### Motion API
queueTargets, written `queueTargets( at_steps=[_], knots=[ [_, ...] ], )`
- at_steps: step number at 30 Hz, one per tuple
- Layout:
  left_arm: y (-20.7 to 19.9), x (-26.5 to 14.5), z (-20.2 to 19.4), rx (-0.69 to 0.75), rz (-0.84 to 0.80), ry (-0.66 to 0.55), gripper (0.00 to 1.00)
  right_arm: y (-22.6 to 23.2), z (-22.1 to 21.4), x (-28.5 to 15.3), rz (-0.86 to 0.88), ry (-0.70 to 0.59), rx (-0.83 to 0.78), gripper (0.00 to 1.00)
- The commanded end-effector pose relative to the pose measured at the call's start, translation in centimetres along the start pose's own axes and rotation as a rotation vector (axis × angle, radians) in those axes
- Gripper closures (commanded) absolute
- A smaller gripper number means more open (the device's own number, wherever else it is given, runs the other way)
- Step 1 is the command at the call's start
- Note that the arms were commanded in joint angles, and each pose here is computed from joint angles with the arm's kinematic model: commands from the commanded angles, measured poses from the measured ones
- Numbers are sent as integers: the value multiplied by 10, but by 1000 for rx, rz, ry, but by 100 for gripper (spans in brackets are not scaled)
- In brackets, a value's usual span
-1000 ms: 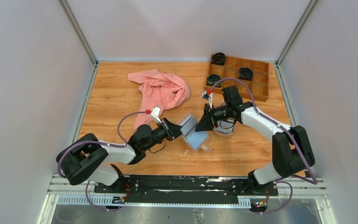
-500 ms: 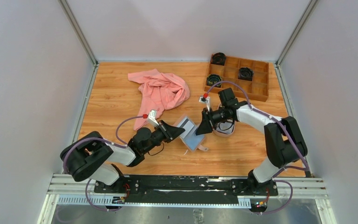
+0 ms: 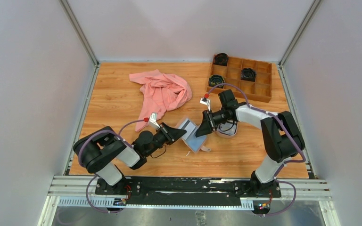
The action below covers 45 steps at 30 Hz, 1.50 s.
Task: Put the credit cards into the card holder
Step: Insert the credit card into the card holder.
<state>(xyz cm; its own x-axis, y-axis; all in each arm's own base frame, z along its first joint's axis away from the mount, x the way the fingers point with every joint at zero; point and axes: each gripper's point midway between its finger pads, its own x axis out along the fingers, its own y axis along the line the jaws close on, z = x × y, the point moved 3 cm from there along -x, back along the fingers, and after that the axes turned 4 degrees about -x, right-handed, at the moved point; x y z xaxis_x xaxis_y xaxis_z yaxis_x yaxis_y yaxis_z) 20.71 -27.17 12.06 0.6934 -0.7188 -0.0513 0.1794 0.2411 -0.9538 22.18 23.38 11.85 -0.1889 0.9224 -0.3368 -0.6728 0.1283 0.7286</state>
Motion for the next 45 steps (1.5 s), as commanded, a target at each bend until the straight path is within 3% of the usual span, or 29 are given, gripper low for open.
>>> queueTargets(
  at_steps=[1, 7, 14, 33, 45],
  knots=[
    [-10, 5, -1, -19, -66, -6, 100, -6, 6, 2, 3, -32, 72, 61],
    [5, 11, -15, -37, -45, 61, 100, -15, 3, 5, -36, -32, 109, 66],
    [11, 10, -15, -8, -26, 58, 100, -35, -8, 7, -126, 0, 145, 67],
    [19, 12, -23, 5, -15, 106, 61, -42, -14, 14, -119, 30, 163, 67],
    [30, 14, -30, 40, 32, 143, 55, -55, -24, 18, -168, 80, 187, 68]
  ],
)
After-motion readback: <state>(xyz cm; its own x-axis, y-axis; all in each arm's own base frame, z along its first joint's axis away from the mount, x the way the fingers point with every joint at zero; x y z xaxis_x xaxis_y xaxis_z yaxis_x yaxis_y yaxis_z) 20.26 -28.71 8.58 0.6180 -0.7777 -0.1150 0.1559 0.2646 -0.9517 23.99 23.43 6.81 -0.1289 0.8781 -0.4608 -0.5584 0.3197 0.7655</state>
